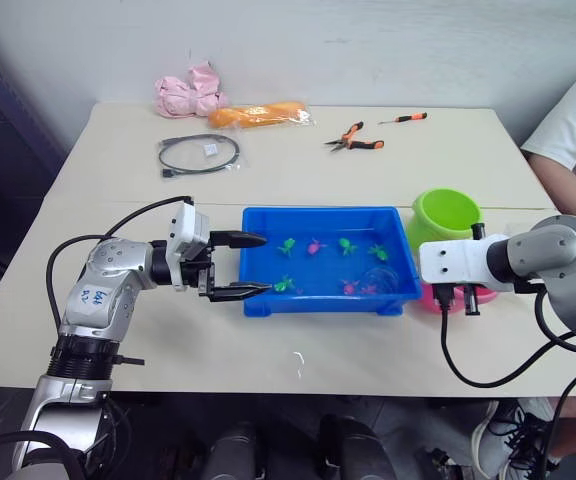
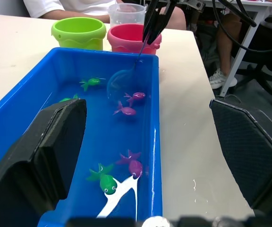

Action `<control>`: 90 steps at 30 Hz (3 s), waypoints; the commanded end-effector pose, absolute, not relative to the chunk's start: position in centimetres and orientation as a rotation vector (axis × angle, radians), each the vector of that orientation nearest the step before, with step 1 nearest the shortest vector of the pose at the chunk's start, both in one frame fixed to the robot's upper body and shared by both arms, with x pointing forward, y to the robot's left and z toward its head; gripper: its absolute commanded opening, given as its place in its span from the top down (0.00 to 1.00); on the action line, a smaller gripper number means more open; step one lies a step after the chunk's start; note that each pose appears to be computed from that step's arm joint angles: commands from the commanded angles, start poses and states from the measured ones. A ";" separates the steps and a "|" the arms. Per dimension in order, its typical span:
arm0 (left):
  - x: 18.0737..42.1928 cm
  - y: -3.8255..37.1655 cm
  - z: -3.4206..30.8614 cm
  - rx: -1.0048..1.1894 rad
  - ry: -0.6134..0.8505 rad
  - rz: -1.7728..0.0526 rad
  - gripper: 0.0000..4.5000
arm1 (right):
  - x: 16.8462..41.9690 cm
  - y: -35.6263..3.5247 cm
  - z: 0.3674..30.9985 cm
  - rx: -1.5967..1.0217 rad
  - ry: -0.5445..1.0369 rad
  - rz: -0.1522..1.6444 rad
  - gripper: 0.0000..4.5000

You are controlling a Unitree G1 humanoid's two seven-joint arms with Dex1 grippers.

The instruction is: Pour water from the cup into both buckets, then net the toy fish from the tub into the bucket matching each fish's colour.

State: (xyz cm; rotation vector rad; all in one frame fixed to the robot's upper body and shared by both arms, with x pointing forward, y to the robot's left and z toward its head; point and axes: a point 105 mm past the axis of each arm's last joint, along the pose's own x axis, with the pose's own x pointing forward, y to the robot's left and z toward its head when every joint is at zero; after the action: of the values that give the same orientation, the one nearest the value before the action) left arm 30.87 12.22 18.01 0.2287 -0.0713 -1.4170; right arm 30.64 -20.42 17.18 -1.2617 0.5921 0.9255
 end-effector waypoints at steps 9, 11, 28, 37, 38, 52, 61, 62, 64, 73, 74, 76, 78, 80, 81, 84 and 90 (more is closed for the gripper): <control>30.8 12.3 18.3 0.247 -0.105 -1.405 0.01 | 30.9 -20.2 19.2 -0.981 0.644 0.886 1.00; 30.8 12.3 18.3 0.248 -0.105 -1.405 0.01 | 30.9 -20.0 19.2 -0.943 0.651 0.891 1.00; 30.8 12.9 18.0 0.266 -0.092 -1.392 0.01 | 31.4 -21.2 19.9 -0.728 0.680 0.829 1.00; 30.9 13.0 18.0 0.270 -0.090 -1.395 0.01 | 31.7 -21.5 19.6 -0.640 0.653 0.802 1.00; 30.9 13.0 18.0 0.270 -0.090 -1.395 0.01 | 31.7 -21.5 19.5 -0.634 0.650 0.801 1.00; 30.9 12.8 19.4 0.174 -0.135 -1.389 0.01 | 30.1 -23.0 22.2 -0.440 0.430 0.792 1.00; 30.3 9.8 21.6 0.054 -0.189 -1.485 0.01 | 25.4 -24.9 23.3 -0.342 0.228 0.700 1.00; 30.2 9.3 21.9 0.043 -0.196 -1.499 0.01 | 24.7 -25.4 23.2 -0.331 0.222 0.669 1.00; 30.1 8.7 22.1 0.023 -0.206 -1.517 0.01 | 23.6 -26.2 23.0 -0.314 0.201 0.620 1.00; 30.1 6.8 21.6 -0.011 -0.200 -1.544 0.01 | 20.2 -30.7 20.4 -0.371 0.147 0.257 1.00; 30.1 6.5 21.5 -0.011 -0.198 -1.549 0.01 | 20.2 -31.6 19.9 -0.397 0.143 0.198 1.00; 30.1 6.3 21.4 -0.013 -0.195 -1.555 0.01 | 20.3 -32.4 19.2 -0.435 0.145 0.144 1.00; 30.0 6.2 21.6 0.003 -0.227 -1.554 0.01 | 20.5 -33.0 18.8 -0.485 0.128 0.091 1.00; 29.9 6.1 21.6 0.010 -0.241 -1.552 0.01 | 20.8 -33.0 18.6 -0.571 0.112 0.081 1.00; 29.9 6.1 21.6 0.009 -0.240 -1.551 0.01 | 20.9 -32.9 18.4 -0.629 0.113 0.086 1.00; 29.8 6.0 21.5 0.020 -0.247 -1.546 0.01 | 21.0 -32.6 17.8 -0.826 0.103 0.108 1.00; 29.8 6.1 21.6 0.039 -0.270 -1.525 0.01 | 20.7 -33.0 17.0 -1.100 0.042 0.071 1.00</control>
State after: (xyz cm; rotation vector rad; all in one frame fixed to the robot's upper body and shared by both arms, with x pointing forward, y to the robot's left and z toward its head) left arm 30.43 6.32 20.67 -0.0029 -0.2157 -1.5154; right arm 20.87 -33.27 16.34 -0.9812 0.0962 0.0764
